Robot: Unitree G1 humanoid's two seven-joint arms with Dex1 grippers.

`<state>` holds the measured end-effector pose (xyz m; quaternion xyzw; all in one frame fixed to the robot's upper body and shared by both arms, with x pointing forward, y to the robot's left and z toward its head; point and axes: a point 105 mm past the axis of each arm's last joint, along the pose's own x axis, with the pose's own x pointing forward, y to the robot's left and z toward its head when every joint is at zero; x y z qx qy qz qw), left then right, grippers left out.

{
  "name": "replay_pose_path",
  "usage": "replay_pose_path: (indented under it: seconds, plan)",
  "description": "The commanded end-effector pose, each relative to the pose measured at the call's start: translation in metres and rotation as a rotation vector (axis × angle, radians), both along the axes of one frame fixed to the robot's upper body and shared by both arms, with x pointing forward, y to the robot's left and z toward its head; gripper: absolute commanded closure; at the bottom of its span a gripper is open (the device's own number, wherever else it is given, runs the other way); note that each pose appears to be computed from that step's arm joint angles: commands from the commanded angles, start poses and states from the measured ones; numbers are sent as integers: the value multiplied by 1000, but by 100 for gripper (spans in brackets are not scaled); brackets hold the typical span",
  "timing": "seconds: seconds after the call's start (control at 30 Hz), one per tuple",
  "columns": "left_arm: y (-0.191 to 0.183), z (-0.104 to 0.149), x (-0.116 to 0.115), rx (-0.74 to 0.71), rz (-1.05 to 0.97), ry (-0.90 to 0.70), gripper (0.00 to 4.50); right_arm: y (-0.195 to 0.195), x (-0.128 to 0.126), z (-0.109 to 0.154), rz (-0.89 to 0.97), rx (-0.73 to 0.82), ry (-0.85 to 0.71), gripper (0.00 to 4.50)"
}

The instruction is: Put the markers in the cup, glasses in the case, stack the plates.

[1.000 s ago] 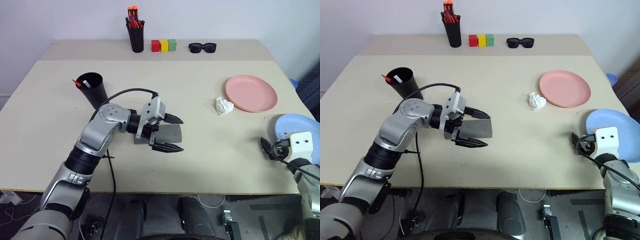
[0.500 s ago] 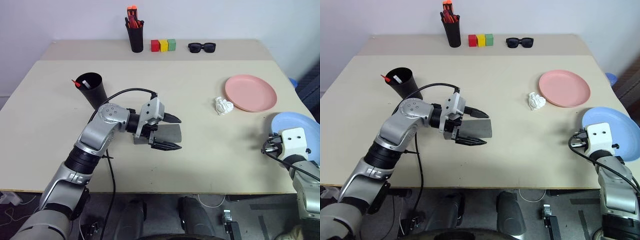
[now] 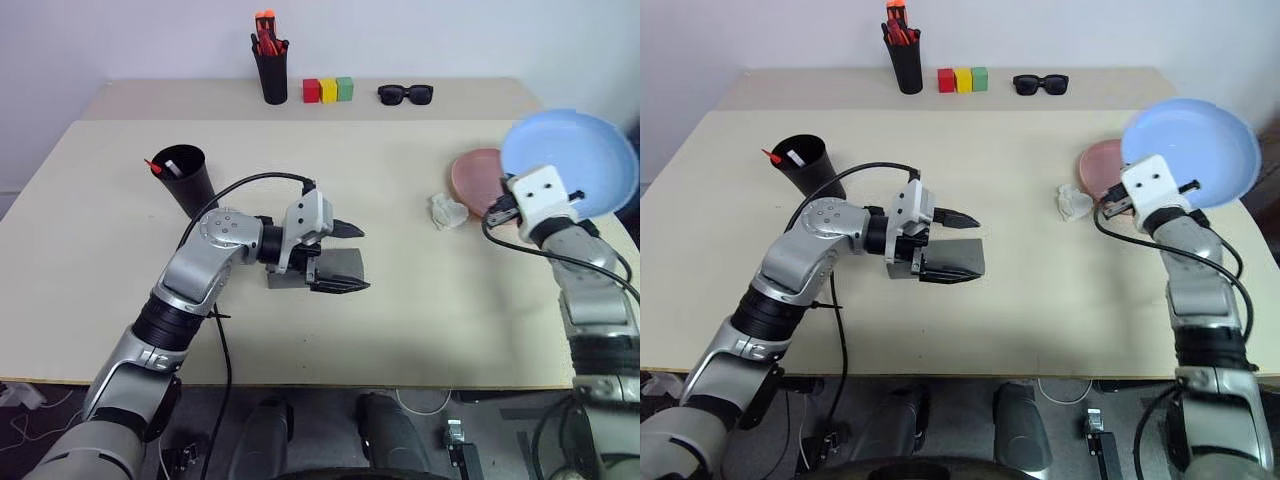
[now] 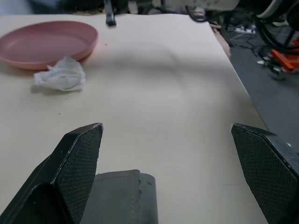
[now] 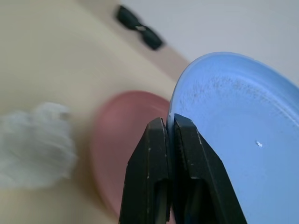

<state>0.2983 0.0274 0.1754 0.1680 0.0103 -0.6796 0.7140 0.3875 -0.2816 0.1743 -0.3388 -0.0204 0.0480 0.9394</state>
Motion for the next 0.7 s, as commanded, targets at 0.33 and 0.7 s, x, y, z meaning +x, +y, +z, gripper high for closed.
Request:
replay_pose_path:
  seconds: [0.33, 0.7]
  plan:
    - [13, 12, -6, -50, 120, -27, 0, 1, 40, -7, 80, -48, 66, 308]
    - [14, 9, -7, -53, 145, -9, 0, 13, 39, 25, 135, 157, -45, 7]
